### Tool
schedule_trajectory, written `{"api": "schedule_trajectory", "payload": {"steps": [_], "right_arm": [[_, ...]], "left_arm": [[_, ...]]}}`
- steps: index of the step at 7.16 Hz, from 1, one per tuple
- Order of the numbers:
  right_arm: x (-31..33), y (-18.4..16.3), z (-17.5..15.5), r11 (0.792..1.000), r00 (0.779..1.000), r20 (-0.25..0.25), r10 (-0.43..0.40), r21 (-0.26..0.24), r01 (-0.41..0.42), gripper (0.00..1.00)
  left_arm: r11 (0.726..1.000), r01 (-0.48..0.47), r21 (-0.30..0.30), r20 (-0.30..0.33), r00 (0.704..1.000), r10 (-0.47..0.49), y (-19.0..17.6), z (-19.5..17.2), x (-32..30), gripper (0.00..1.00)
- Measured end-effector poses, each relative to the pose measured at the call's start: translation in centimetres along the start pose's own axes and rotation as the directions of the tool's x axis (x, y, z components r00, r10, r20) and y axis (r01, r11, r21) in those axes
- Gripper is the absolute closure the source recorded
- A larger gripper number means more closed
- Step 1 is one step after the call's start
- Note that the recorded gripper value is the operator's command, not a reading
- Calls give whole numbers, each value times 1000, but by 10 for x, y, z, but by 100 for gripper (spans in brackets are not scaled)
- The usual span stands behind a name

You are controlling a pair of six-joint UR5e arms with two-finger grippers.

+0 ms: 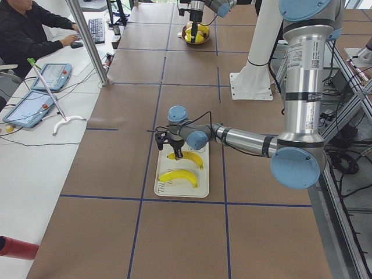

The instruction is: Transfer all bananas from basket to plate

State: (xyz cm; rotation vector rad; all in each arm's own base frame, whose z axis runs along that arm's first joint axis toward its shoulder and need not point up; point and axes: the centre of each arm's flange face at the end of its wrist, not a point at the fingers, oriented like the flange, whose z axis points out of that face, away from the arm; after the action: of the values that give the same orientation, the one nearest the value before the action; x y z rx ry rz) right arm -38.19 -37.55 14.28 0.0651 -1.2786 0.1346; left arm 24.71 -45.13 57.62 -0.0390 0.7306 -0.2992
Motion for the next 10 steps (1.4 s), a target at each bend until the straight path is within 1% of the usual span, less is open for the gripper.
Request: {"api": "schedule_trajectory", "payload": {"steps": [1,3,4,5,7,8,9,10], "right_arm": [[0,0,0,1000,1000,-1,0,0,0,1],[0,0,0,1000,1000,-1,0,1,0,1],[1,-1,0,1000,1000,-1,0,2,0,1],[1,-3,-4,1000,1000,1,2,3,-2,1],[20,-7,-22,1000,1000,-10,17,14,-17,0],[44,-13,-37,999,999,-31,40,28,-40,0],[78,-19,-52,997,996,-68,63,43,-60,0],[113,-17,-63,998,992,-111,53,46,-48,0]], "left_arm": [[999,-42,5,15,999,42,-2,5,-5,0],[997,-73,7,17,997,73,-3,5,-7,0],[997,-80,12,1,997,80,-4,-2,-2,0],[997,-78,12,-32,996,78,-7,-17,5,0],[999,-49,-14,-145,988,47,-19,-65,11,0],[999,-48,-9,-198,979,45,-19,-90,22,0],[999,-32,-3,-246,969,30,-18,-110,47,0],[1000,-10,-12,-287,958,6,-12,-124,79,0]]}}
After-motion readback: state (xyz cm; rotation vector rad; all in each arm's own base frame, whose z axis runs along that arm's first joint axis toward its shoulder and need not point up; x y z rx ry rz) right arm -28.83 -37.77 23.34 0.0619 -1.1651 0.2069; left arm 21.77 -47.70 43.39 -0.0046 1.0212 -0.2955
